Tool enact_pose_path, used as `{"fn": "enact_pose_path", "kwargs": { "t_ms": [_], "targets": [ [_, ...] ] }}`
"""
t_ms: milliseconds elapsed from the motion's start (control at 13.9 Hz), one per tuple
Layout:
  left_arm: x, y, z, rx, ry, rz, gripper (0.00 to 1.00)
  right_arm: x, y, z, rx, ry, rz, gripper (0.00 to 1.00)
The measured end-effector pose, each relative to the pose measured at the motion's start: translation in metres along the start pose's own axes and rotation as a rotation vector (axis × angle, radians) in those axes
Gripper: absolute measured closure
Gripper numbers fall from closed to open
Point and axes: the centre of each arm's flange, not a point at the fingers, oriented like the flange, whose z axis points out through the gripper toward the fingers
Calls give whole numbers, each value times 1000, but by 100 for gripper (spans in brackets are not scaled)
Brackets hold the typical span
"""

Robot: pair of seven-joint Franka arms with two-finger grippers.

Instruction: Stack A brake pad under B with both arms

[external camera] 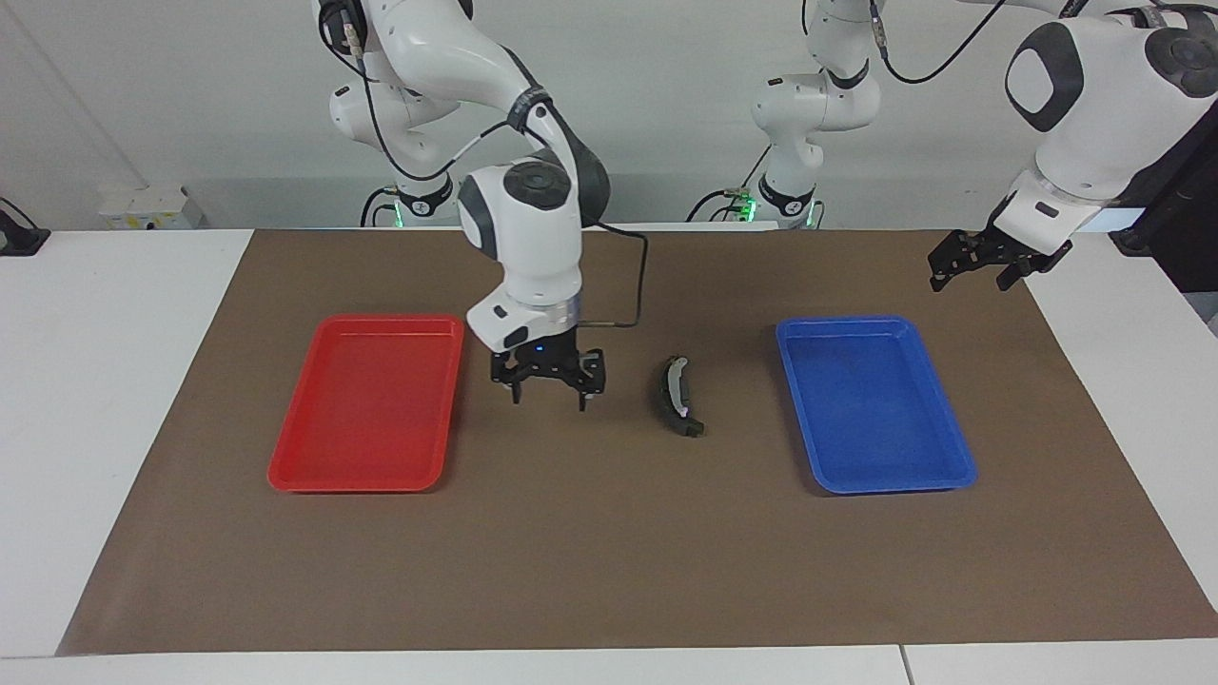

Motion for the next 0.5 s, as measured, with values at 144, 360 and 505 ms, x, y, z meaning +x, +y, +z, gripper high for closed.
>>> {"fn": "enact_pose_path", "kwargs": {
  "t_ms": [144,360,505],
  "targets": [
    [0,0,0,0,0,0,0,18,60,-25,-29,-30,-6,0],
    [0,0,0,0,0,0,0,29,132,-60,-53,-62,11,0],
    [0,0,0,0,0,0,0,32,176,-80,-65,-84,3,0]
  ]
}}
